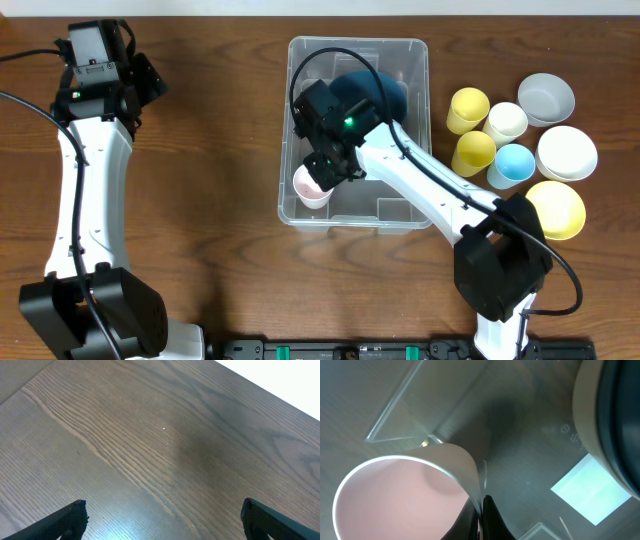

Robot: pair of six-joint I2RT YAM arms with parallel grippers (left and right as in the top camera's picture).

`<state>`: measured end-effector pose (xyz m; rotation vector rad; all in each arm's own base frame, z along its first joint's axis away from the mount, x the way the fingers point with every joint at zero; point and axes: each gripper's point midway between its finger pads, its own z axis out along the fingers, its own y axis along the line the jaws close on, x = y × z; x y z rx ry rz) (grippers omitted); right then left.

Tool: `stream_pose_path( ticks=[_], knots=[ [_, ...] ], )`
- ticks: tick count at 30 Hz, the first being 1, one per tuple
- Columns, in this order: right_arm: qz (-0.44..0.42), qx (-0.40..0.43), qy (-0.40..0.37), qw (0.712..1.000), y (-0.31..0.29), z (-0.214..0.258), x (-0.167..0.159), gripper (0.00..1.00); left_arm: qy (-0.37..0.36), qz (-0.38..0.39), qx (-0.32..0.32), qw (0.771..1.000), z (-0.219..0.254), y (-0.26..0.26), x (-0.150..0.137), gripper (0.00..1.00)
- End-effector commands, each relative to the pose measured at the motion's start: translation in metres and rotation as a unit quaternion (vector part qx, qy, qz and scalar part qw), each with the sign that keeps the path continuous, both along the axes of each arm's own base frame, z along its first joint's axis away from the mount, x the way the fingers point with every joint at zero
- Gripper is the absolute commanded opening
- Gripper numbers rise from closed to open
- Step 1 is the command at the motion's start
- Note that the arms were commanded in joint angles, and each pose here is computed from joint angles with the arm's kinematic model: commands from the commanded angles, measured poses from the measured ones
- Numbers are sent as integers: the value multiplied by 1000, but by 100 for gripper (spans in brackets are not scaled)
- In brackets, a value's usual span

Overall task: Pack container
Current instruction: 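Carry the pink cup into the container's front-left and release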

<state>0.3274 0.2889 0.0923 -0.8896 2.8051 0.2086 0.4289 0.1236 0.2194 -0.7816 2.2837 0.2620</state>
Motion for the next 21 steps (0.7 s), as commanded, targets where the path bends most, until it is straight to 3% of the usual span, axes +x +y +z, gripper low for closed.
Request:
stream_pose_path(
  ticks=[1, 7, 9, 10, 11, 21],
  knots=[
    [27, -3, 15, 1000, 10, -10, -13, 1, -10, 5, 7, 1000, 11, 3, -1, 98],
    [32, -7, 22, 999, 11, -17, -20, 2, -10, 5, 7, 1000, 11, 3, -1, 98],
    [32, -9, 24, 999, 9, -19, -21, 10, -10, 5, 7, 1000, 11, 3, -1, 98],
    [32, -9, 25, 999, 9, -19, -21, 23, -10, 5, 7, 1000, 11, 3, -1, 98],
    [32, -9, 25, 999, 9, -19, -21, 27, -10, 5, 7, 1000, 11, 3, -1, 98],
    [32, 1, 12, 999, 14, -14, -16, 37, -10, 5, 7, 1000, 11, 3, -1, 98]
  ],
)
